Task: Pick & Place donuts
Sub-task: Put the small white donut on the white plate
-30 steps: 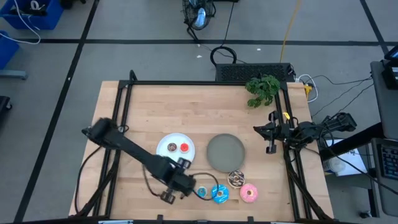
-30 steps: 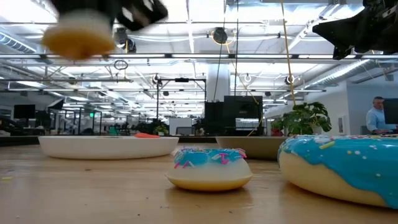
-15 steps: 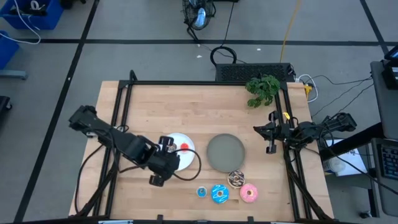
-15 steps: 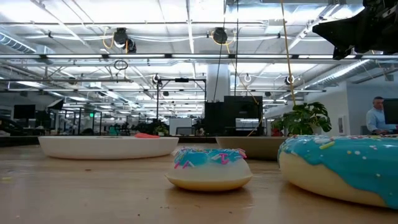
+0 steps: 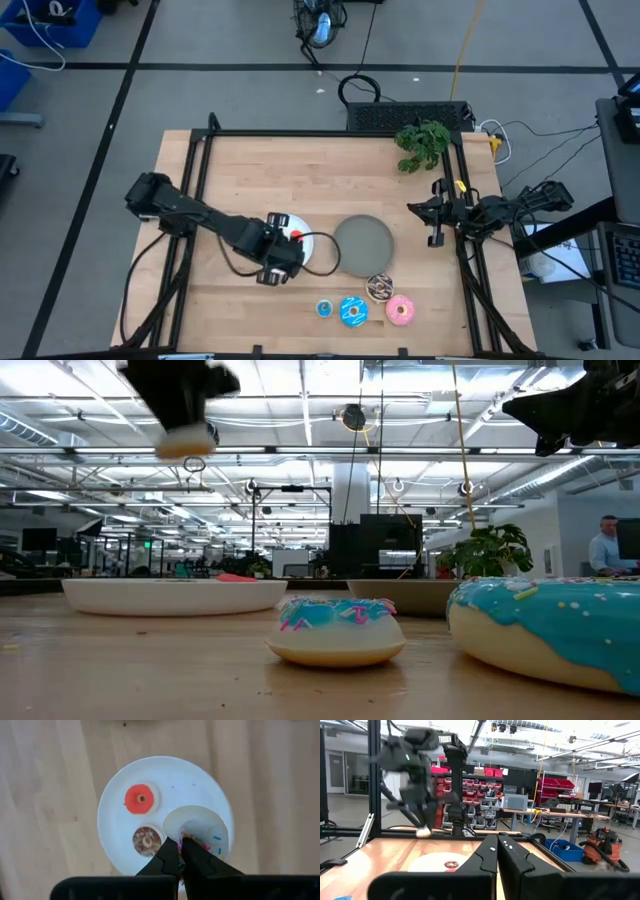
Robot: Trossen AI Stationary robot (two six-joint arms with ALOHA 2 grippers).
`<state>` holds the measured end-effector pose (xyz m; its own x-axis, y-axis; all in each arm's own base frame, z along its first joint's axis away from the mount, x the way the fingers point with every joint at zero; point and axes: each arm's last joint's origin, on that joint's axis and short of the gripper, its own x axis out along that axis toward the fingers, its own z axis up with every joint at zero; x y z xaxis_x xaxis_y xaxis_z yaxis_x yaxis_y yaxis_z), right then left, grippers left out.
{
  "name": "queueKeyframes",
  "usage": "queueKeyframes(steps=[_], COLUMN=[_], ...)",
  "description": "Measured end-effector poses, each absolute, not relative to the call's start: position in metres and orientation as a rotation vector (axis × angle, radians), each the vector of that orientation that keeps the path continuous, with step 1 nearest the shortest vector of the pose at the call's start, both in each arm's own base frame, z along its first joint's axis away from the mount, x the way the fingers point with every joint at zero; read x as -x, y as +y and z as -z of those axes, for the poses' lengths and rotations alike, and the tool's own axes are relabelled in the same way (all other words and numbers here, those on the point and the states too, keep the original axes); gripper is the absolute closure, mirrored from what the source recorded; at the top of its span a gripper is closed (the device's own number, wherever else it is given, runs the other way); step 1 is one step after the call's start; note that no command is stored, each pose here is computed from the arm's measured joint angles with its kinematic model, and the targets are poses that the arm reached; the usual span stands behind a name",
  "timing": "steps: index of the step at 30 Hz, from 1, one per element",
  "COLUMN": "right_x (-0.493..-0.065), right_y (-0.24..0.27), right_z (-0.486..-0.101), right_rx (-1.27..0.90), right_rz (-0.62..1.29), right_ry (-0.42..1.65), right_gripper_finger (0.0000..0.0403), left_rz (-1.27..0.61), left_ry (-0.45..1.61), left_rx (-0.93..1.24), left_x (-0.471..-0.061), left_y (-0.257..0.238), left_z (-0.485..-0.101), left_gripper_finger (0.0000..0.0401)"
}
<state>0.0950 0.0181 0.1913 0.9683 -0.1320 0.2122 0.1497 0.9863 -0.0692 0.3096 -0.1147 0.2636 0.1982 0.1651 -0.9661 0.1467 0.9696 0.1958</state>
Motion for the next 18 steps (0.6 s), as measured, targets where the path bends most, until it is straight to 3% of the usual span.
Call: queueKeyframes(steps=[5, 12, 18], right_x=[-0.095, -0.095, -0.095], right_y=[0.018, 0.018, 0.018], right_z=[-0.191, -0.19, -0.191], right_rx=[0.101, 0.114, 0.116], right_rz=[0.144, 0.147, 0.147], right_ry=[-0.201, -0.199, -0.201], right_gripper_finger=[0.0403, 0.0403, 0.0403], left_rz=[0.008, 0.048, 0.008], left_ry=[1.443, 1.531, 1.522], left_rx=[-0.278, -0.129, -0.071], left_x=[-0.305, -0.29, -0.288], left_y=[-0.098, -0.081, -0.076], left_z=[-0.212, -0.167, -0.158], left_gripper_finger=[0.0374, 0.0394, 0.0348])
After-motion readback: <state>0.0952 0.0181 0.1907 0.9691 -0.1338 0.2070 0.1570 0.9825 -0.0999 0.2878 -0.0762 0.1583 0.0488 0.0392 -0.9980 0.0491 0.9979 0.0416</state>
